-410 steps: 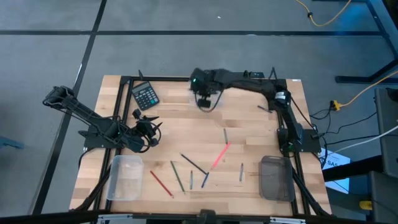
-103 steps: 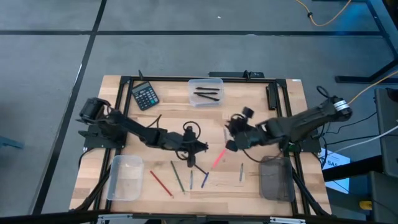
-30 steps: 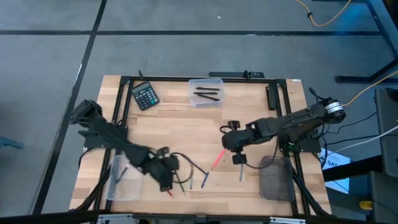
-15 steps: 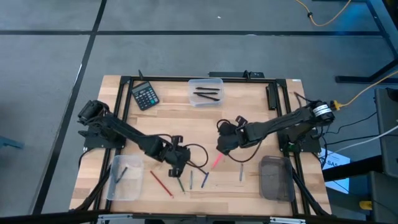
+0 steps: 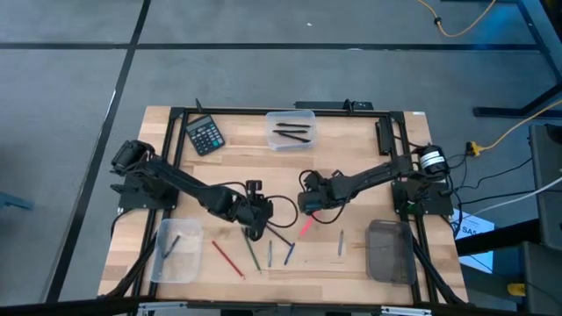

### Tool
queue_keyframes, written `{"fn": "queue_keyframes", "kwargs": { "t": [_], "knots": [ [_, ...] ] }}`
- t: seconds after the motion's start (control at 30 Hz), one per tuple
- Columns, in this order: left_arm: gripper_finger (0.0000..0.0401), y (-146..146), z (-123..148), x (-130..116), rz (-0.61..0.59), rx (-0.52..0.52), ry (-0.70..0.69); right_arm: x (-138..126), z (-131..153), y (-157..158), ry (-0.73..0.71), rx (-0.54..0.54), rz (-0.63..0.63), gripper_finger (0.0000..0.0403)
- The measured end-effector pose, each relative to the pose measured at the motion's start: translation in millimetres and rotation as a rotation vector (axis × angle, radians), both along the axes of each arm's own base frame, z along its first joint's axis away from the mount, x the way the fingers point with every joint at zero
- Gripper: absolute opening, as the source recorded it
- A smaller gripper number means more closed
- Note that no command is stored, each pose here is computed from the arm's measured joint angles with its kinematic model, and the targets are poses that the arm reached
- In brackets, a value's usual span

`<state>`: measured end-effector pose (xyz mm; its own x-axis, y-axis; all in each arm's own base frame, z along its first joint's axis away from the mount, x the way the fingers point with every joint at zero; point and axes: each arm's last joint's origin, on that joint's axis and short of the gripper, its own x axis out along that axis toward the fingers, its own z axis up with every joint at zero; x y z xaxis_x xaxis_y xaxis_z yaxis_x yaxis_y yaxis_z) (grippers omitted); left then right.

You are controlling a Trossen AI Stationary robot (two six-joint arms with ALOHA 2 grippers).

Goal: Sort crayons/erasers/pens/pencils in bins
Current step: Put the top gray crayon into the bottom transparent bin

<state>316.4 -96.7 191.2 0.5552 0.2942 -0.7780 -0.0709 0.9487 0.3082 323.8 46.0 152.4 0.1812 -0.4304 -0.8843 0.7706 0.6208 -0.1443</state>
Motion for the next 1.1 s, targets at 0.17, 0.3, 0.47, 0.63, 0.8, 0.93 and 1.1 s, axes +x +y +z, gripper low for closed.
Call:
{"fn": "queue_keyframes", "kwargs": {
  "t": [0.17, 0.3, 0.47, 0.63, 0.8, 0.93, 1.1],
  "knots": [
    [0.0112, 11.6, 2.3, 7.5, -0.021, 0.028, -0.024, 1.6, -10.1, -0.9, 0.013, 0.014, -0.048, 0.0078],
    [0.0112, 23.2, 3.6, 12.8, -0.017, 0.028, -0.038, 0.3, -14.5, -1.0, 0.020, 0.017, -0.101, 0.0078],
    [0.0113, 35.4, 3.8, 16.2, -0.029, 0.026, -0.026, 2.7, -25.3, -0.4, 0.019, 0.027, -0.144, 0.0091],
    [0.0111, 40.6, 3.9, 17.4, -0.020, 0.023, -0.027, 5.0, -37.6, -1.4, 0.048, 0.010, -0.157, 0.0113],
    [0.0112, 40.4, 4.7, 18.9, -0.057, 0.032, -0.031, 6.8, -41.5, -1.6, 0.040, 0.005, -0.161, 0.0100],
    [0.0110, 45.9, 5.2, 22.6, -0.123, -0.072, -0.037, 6.3, -42.0, 3.4, 0.037, 0.000, -0.144, 0.0066],
    [0.0111, 53.6, 6.2, 26.4, -0.208, -0.168, -0.046, 3.8, -42.8, 11.0, 0.040, -0.046, -0.115, 0.0029]
  ]
}}
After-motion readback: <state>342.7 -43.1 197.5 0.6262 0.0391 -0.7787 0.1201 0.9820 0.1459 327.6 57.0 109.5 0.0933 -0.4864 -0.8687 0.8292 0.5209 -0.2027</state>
